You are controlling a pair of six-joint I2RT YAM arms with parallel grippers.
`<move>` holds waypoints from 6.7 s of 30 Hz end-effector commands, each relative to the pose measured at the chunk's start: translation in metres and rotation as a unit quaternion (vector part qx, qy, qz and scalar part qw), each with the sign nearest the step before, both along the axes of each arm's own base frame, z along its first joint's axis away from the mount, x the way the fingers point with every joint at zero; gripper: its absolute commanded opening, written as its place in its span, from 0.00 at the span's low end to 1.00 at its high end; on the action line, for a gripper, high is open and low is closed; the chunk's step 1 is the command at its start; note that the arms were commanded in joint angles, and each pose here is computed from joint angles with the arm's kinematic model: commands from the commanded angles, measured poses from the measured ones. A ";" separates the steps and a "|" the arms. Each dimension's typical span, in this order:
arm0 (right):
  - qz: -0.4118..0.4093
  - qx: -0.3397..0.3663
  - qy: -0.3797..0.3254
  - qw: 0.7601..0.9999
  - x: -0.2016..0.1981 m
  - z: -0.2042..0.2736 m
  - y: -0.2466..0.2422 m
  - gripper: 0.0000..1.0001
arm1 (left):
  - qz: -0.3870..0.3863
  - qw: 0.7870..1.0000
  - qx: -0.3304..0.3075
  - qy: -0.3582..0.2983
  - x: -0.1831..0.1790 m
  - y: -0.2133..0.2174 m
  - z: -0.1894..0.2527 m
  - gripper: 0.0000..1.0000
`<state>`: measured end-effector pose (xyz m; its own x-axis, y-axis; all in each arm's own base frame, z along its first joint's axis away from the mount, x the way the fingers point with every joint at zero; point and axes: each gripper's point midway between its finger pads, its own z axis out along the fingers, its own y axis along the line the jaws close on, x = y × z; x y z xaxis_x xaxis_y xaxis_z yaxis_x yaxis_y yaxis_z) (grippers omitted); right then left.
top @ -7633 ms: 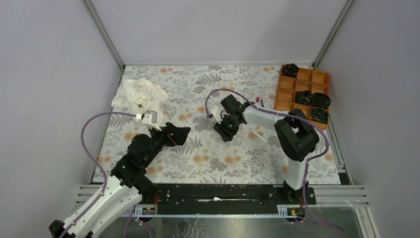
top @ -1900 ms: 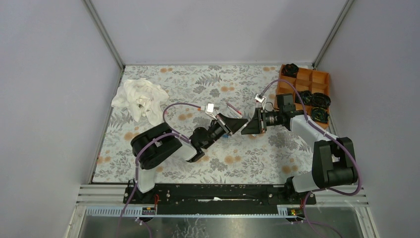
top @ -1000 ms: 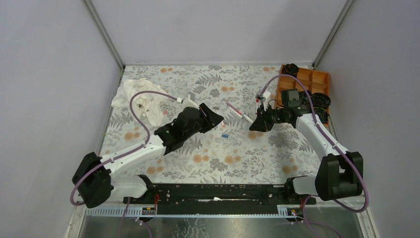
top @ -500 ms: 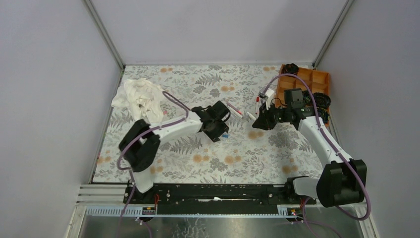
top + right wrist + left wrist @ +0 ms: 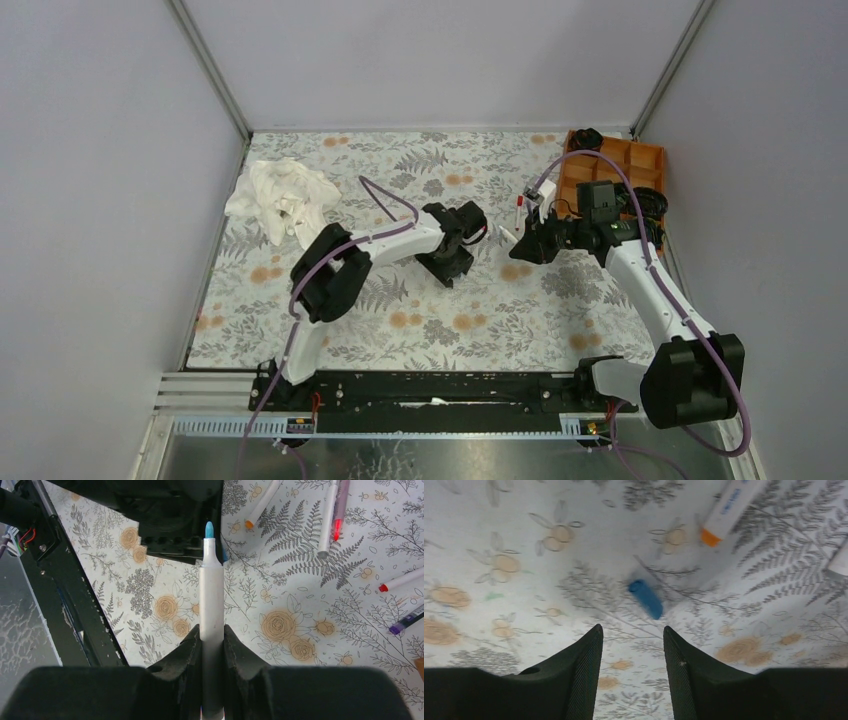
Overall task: Insert the pens into the pen caps
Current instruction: Pick up the pen from the center of the board, then insert the pen cap onto the pen.
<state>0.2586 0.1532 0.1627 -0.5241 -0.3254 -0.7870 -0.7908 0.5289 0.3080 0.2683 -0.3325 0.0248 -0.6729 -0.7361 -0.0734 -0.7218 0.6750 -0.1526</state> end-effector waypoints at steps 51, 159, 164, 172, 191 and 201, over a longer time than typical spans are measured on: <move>0.011 0.038 -0.017 0.999 -0.005 0.015 -0.005 0.00 | -0.004 0.997 0.058 0.058 0.014 0.022 -0.019 0.18; -0.111 0.062 0.381 0.916 -0.068 -0.153 0.108 0.00 | -0.198 0.971 -0.130 0.026 -0.018 0.040 -0.059 0.03; -0.123 0.048 0.373 0.918 -0.065 -0.157 0.104 0.00 | -0.195 0.971 -0.134 0.026 -0.020 0.040 -0.059 0.03; -0.125 0.041 0.365 0.922 -0.069 -0.151 0.099 0.00 | -0.186 0.973 -0.132 0.027 -0.020 0.043 -0.060 0.03; -0.121 0.044 0.367 0.921 -0.071 -0.149 0.101 0.00 | -0.175 0.974 -0.143 0.029 -0.021 0.045 -0.063 0.03; -0.115 0.037 0.372 0.920 -0.073 -0.151 0.103 0.00 | -0.173 0.974 -0.143 0.028 -0.021 0.047 -0.063 0.03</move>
<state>0.1827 0.2523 0.0126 -0.9786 -0.0834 -0.1879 -0.1995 0.6062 0.7699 0.2766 -0.3262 0.0146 -0.9049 -0.4051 0.1303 -0.4079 0.7383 -0.5371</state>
